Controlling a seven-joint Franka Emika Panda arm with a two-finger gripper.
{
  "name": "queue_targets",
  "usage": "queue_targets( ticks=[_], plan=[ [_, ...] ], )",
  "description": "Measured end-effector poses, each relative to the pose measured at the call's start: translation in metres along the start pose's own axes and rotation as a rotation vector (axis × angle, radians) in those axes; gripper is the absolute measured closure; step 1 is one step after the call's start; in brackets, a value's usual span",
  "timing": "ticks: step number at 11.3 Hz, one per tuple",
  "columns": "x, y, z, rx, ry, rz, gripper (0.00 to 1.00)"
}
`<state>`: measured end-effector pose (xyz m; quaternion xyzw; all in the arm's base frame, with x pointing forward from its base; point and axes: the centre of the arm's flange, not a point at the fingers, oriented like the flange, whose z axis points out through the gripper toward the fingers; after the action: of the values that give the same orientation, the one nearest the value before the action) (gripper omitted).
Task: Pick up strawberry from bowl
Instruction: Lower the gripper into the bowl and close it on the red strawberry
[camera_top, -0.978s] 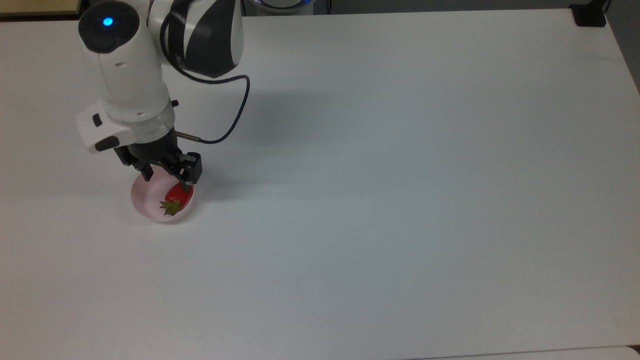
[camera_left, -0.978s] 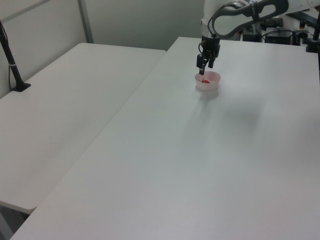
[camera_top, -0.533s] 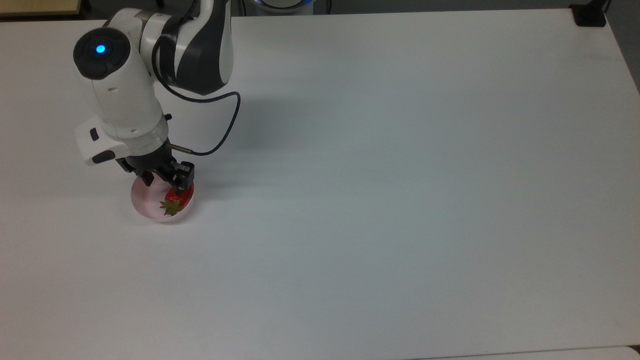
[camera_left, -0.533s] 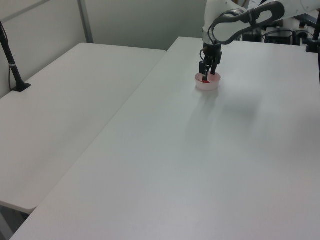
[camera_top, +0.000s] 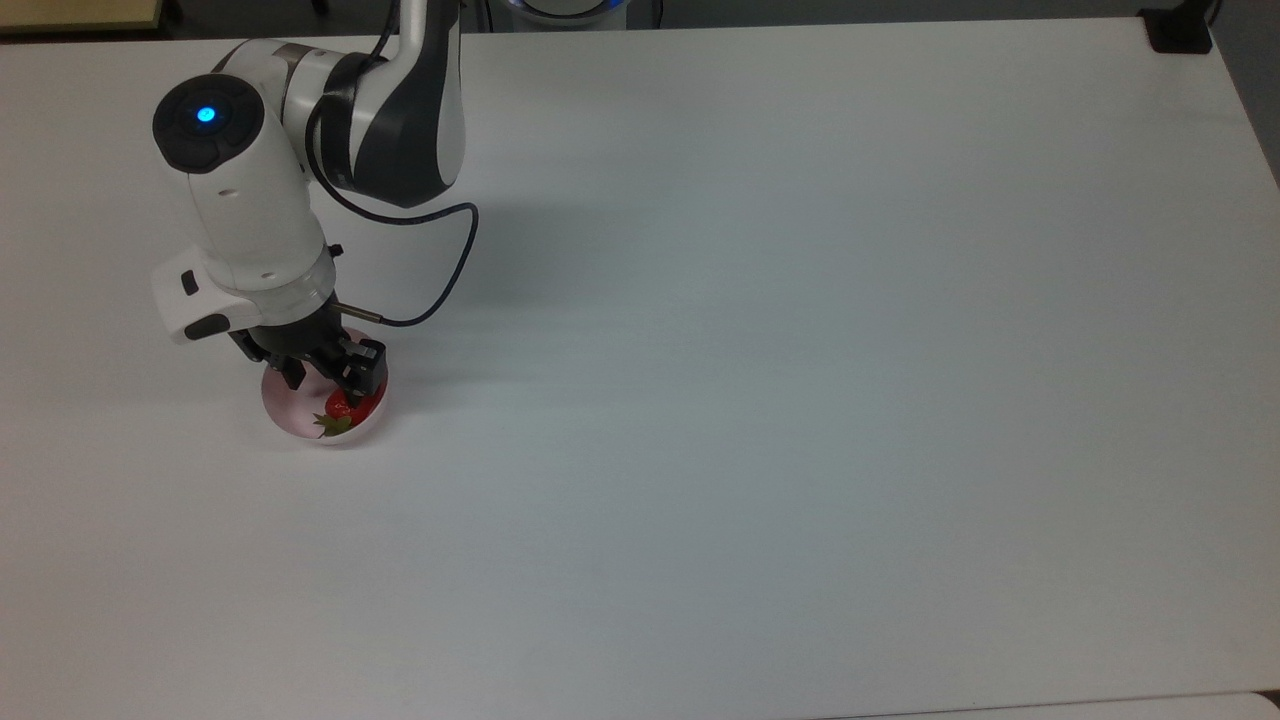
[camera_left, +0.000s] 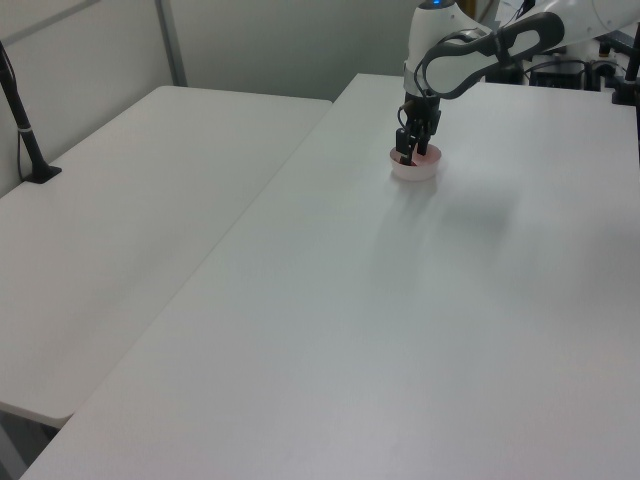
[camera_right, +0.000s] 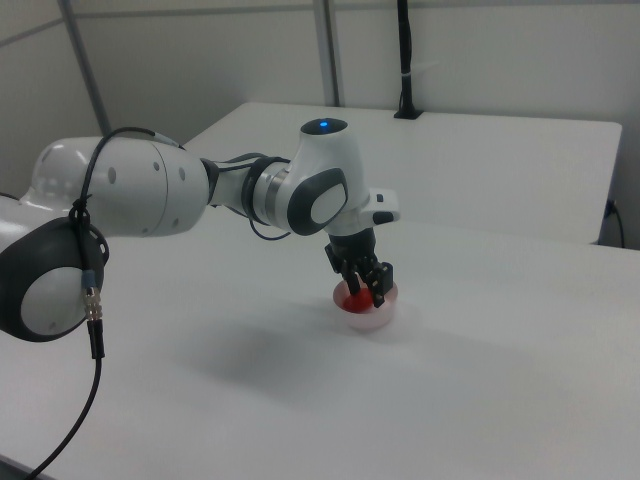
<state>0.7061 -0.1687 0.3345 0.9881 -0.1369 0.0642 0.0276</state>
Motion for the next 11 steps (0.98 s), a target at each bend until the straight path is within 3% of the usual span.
queue_targets(
  ticks=[2, 5, 8, 11],
  plan=[
    [0.0, 0.0, 0.001, 0.0, -0.001, 0.001, 0.35],
    [-0.001, 0.005, 0.004, 0.002, -0.007, 0.011, 0.19],
    [-0.002, 0.01, 0.011, 0.004, -0.016, 0.034, 0.21],
    [-0.002, 0.01, 0.015, 0.004, -0.022, 0.036, 0.36]
  ],
)
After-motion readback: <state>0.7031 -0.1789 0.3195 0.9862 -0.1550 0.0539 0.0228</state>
